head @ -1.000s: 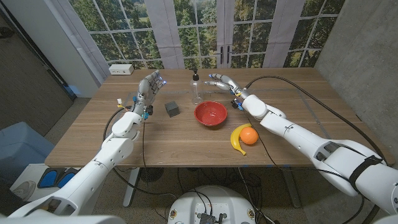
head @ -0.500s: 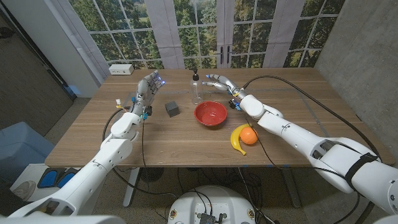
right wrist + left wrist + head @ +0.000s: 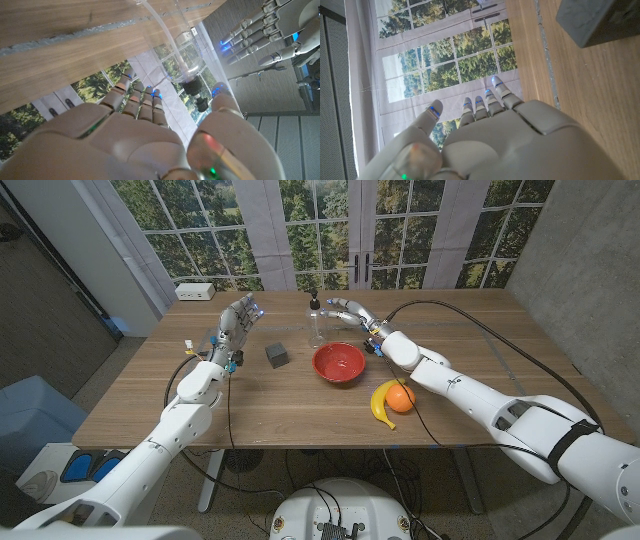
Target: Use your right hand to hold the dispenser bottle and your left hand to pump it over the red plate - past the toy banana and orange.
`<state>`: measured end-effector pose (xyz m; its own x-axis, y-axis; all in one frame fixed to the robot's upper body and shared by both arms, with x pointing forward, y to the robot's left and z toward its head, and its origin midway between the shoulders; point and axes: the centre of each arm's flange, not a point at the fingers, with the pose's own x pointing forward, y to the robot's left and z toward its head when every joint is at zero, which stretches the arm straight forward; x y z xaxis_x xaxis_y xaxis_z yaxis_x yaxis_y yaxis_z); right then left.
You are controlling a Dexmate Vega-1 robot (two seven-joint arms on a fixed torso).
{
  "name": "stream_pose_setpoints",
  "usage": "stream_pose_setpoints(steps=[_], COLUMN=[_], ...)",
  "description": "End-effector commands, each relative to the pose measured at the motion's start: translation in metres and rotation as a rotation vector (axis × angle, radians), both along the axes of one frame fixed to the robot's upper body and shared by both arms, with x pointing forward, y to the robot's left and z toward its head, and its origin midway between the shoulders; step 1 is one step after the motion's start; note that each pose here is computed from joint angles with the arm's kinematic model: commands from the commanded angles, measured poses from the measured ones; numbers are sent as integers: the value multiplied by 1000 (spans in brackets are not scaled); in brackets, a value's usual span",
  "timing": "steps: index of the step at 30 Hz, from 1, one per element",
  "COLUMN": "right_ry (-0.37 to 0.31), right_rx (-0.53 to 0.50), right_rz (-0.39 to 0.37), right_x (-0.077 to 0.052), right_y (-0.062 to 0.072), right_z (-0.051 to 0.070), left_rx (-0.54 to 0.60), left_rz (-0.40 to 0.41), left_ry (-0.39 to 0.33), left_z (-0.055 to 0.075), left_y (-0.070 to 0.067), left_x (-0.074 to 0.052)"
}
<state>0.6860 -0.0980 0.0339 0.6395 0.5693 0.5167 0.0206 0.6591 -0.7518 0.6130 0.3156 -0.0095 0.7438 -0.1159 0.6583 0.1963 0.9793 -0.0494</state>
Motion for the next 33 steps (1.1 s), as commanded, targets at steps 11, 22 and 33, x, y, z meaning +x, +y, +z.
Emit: stream_pose_setpoints(steps=[11, 22, 33], right_ry=[-19, -20, -23], right_rx=[-31, -33, -56], right_rz=[-8, -1, -8], right_x=[3, 5, 8], right_y=[16, 22, 29], right_z=[5, 5, 6], left_rx=[-5, -1, -6], left_rz=[2, 6, 12], left_ry=[-3, -8, -11], left_z=[-1, 0, -1], left_y=[5, 5, 6], left_x=[-2, -4, -6])
